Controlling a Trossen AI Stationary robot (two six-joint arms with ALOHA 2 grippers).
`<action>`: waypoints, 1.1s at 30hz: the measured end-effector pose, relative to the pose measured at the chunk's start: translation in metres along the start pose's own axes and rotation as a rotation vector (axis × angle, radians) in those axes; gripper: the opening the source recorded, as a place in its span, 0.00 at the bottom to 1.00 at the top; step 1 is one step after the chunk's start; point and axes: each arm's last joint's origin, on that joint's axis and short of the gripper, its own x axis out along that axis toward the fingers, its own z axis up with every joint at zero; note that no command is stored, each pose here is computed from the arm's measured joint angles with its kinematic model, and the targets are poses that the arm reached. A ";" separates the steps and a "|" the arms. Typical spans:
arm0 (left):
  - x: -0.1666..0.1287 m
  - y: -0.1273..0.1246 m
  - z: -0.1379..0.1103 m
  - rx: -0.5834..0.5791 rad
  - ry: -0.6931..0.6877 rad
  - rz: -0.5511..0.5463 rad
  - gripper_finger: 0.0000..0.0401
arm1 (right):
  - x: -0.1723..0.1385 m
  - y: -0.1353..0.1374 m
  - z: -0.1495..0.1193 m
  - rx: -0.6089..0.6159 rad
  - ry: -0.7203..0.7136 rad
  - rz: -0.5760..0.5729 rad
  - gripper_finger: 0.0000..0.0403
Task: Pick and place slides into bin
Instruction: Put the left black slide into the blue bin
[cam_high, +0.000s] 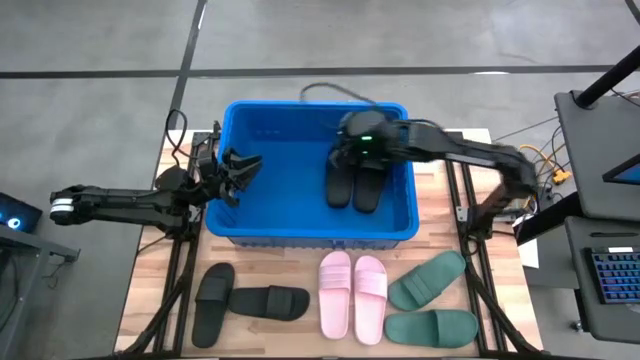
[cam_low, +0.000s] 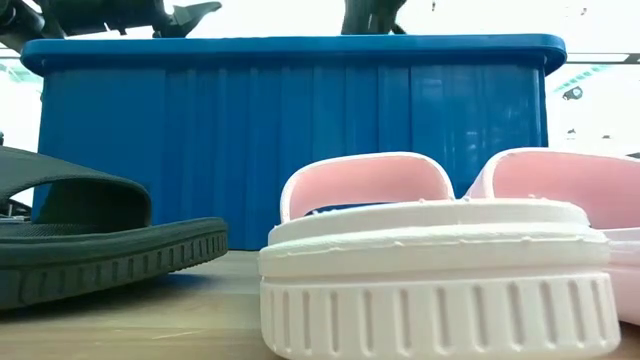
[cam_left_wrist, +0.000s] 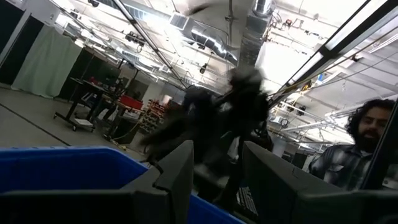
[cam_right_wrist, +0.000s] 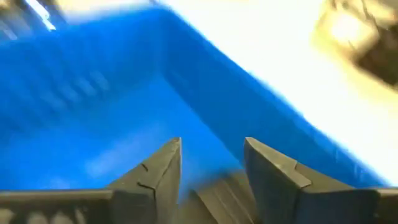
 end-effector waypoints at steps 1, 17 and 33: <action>0.000 0.000 0.000 0.000 0.001 0.001 0.31 | -0.017 0.001 0.006 0.002 -0.066 0.037 0.39; 0.003 -0.004 0.008 -0.007 -0.036 -0.011 0.31 | -0.181 0.010 -0.015 -0.148 -0.677 0.469 0.09; 0.003 -0.020 0.026 0.008 -0.142 -0.318 0.31 | -0.160 -0.006 -0.133 0.087 -0.762 0.598 0.02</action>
